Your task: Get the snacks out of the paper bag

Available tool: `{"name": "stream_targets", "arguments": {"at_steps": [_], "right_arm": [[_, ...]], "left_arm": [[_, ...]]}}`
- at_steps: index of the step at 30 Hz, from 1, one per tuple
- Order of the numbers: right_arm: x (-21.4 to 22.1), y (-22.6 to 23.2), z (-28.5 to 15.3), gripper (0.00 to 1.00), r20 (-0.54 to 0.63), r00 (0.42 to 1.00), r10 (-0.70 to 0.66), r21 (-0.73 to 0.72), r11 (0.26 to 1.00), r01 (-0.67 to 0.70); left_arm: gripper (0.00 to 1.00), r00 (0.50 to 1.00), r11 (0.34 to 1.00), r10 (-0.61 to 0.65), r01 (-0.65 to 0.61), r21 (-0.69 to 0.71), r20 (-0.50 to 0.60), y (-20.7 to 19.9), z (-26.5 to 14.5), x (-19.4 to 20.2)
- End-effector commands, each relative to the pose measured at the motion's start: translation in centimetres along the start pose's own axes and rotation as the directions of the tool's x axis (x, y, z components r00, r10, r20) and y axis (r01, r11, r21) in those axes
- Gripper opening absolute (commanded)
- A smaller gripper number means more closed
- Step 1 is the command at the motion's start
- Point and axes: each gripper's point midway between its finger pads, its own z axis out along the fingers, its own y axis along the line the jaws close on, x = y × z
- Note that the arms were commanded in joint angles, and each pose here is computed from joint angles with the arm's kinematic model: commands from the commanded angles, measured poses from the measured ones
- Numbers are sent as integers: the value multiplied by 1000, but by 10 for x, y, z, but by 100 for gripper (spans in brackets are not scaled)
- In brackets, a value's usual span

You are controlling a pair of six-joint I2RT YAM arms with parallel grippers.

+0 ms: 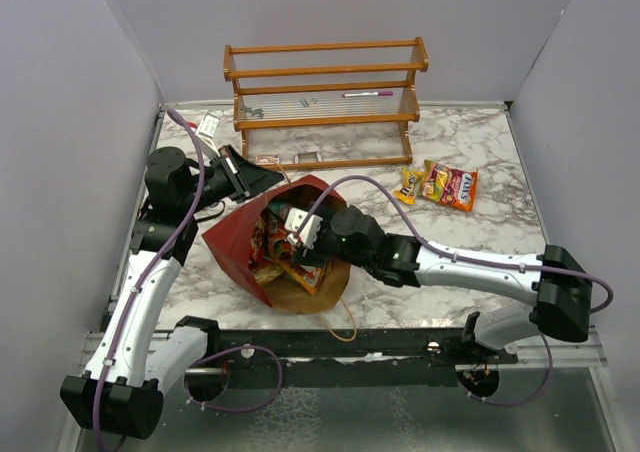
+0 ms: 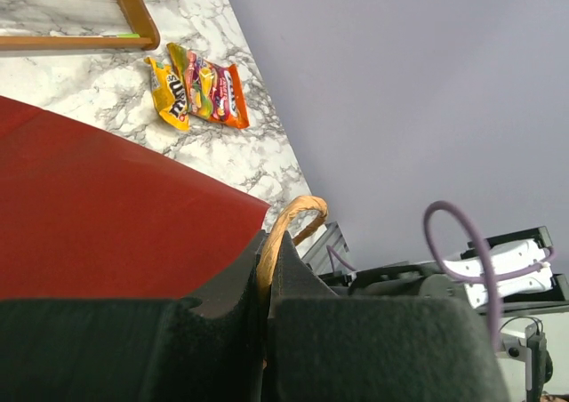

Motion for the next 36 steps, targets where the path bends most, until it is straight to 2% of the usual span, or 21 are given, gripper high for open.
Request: {"name": "stream_targets", "arguments": {"at_steps": [1, 5, 11, 19, 21, 25, 29, 36], "right_arm": [[-1, -35, 18, 68, 10, 994, -112, 225, 968, 106], [5, -41, 32, 67, -12, 997, -71, 247, 966, 72], [25, -36, 51, 63, -53, 991, -120, 234, 964, 129], [29, -41, 66, 41, -81, 987, -135, 239, 959, 151], [27, -38, 67, 30, -77, 988, -131, 217, 965, 145], [19, -31, 61, 18, -62, 994, -88, 157, 983, 97], [8, -17, 52, 10, -68, 998, -4, 102, 995, 11], [-11, -13, 16, 4, -57, 989, 138, 113, 985, -131]], "left_arm": [[0, 999, 999, 26, -26, 25, 23, -9, -4, -4], [0, 1000, 999, 14, -15, 34, 25, -12, -5, -3], [0, 999, 999, 20, -21, 38, 25, -15, -7, -3], [0, 999, 999, 23, -24, 34, 25, -16, -8, -3], [0, 1000, 999, 18, -19, 29, 23, -14, -8, -2], [0, 1000, 1000, 14, -15, 22, 24, -11, -8, -2], [0, 1000, 1000, 14, -15, 17, 23, -9, -6, -2], [0, 1000, 1000, 11, -12, 12, 28, -7, -3, -5]]}}
